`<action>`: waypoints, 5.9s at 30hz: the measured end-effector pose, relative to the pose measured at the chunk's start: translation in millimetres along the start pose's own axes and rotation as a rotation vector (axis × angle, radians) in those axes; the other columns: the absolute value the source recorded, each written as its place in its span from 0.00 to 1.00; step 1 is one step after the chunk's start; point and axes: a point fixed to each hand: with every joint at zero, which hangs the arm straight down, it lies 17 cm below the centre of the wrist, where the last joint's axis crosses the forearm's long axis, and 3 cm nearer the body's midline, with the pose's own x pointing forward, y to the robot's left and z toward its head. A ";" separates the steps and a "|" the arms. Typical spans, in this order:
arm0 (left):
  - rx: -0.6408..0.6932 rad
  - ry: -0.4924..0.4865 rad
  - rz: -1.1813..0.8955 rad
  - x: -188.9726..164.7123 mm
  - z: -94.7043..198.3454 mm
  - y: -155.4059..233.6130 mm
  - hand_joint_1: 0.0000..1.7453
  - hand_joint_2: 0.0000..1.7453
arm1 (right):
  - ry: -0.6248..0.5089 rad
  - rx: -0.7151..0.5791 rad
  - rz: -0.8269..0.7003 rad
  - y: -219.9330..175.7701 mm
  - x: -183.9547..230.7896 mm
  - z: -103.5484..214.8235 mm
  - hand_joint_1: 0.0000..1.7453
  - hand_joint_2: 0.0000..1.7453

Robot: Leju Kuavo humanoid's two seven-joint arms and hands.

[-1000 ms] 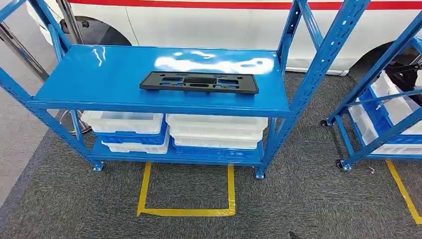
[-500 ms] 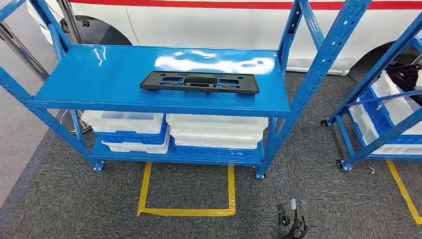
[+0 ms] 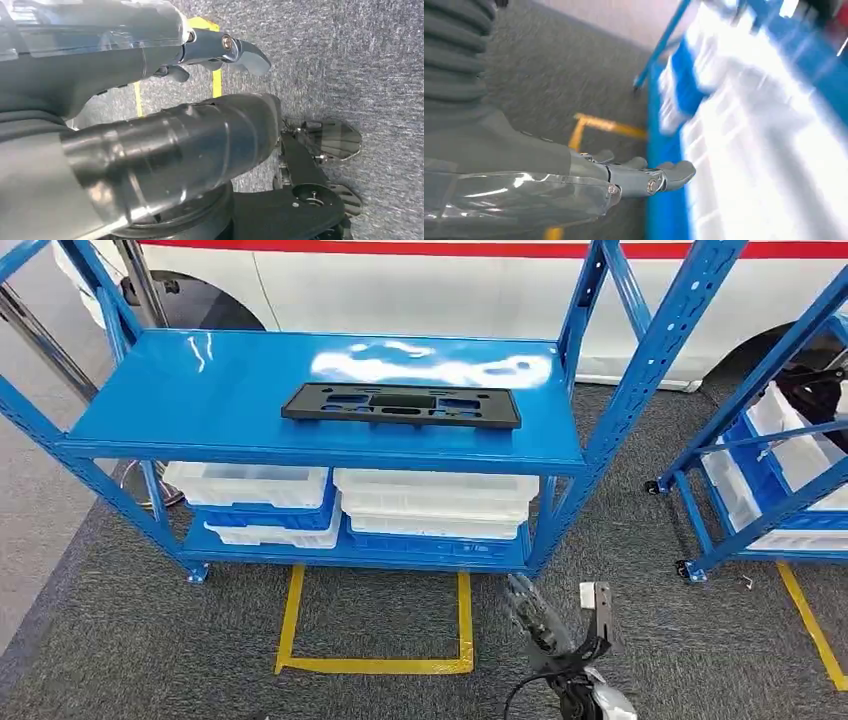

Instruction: Take the parts from the cabinet and place them on the table.

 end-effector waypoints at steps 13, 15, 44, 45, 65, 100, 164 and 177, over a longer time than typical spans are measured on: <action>0.015 0.021 -0.005 -4.1 0.3 -4.0 0.00 0.00 | -0.067 0.374 0.058 141.3 22.4 4.4 0.00 0.00; 0.020 0.028 0.004 -9.3 0.2 -2.1 0.00 0.00 | -0.042 0.366 0.100 144.1 15.9 4.9 0.00 0.00; 0.004 0.030 0.012 0.2 1.2 -13.2 0.00 0.00 | -0.101 0.746 0.089 233.1 47.2 50.0 0.00 0.00; 0.004 0.031 0.012 -0.1 1.2 -13.2 0.00 0.00 | -0.098 0.747 0.091 232.9 46.0 50.8 0.00 0.00; -0.012 0.042 0.017 1.6 2.6 -22.1 0.00 0.00 | -0.131 0.791 0.101 240.5 53.8 54.8 0.00 0.00; -0.033 0.039 0.009 5.7 4.3 -32.2 0.00 0.00 | -0.140 0.800 0.112 242.6 56.6 54.6 0.00 0.00; -0.035 0.032 -0.009 8.9 4.2 -31.8 0.00 0.00 | -0.127 0.842 0.097 244.3 56.2 58.6 0.00 0.00; -0.045 0.026 -0.015 11.6 4.7 -35.1 0.00 0.00 | -0.122 0.840 0.099 243.2 54.9 58.1 0.00 0.00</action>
